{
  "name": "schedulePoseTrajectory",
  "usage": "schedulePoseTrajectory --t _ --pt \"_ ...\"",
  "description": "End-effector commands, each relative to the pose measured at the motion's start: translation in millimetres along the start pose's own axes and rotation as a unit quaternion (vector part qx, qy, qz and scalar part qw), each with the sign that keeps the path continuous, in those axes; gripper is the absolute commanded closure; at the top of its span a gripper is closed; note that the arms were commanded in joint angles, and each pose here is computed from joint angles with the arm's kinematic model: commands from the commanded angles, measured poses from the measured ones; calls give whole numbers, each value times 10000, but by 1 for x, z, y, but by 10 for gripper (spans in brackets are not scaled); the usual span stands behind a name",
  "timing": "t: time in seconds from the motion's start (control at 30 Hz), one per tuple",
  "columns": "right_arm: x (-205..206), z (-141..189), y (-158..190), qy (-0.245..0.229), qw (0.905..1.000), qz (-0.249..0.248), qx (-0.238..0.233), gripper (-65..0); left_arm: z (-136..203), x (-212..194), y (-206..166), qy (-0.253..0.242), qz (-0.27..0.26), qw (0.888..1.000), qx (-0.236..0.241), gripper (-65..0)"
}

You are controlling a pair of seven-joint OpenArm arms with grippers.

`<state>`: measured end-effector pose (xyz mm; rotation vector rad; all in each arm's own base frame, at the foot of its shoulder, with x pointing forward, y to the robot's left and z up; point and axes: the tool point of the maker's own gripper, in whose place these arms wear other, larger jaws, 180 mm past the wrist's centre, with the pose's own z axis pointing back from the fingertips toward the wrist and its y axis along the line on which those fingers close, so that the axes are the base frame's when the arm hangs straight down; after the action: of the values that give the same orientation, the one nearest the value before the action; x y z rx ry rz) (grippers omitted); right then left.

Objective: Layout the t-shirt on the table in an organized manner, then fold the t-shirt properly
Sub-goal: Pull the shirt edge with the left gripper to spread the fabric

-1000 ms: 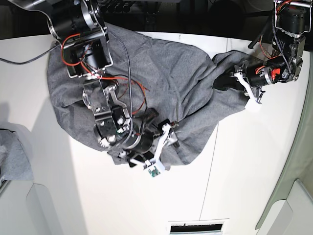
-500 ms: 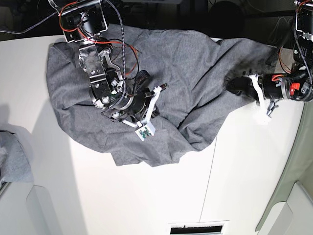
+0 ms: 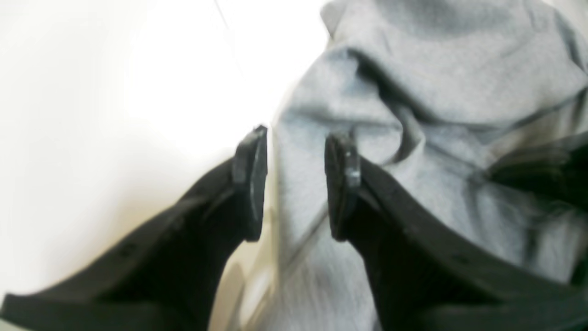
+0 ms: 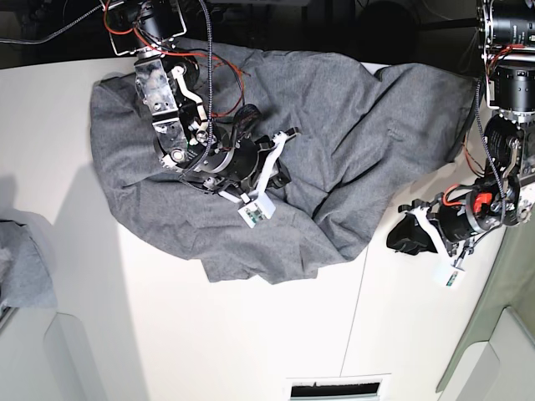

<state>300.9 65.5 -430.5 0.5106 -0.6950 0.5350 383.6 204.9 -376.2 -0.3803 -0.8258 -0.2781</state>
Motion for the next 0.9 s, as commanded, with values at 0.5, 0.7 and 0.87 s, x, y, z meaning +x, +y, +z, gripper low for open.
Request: schedulePoseTrajectory --t 0.5,0.7,0.87 --pt "3 2 3 -100 9999 19 14 0 -44 -36 -8 622 -31 9980 -112 -241" --pt "2 2 3 -88 10000 12 19 0 -38 -41 6 767 -23 9970 116 -241" --pt "2 2 4 -102 9999 -6 31 0 -38 -63 -9 957 -80 9952 -170 -241"
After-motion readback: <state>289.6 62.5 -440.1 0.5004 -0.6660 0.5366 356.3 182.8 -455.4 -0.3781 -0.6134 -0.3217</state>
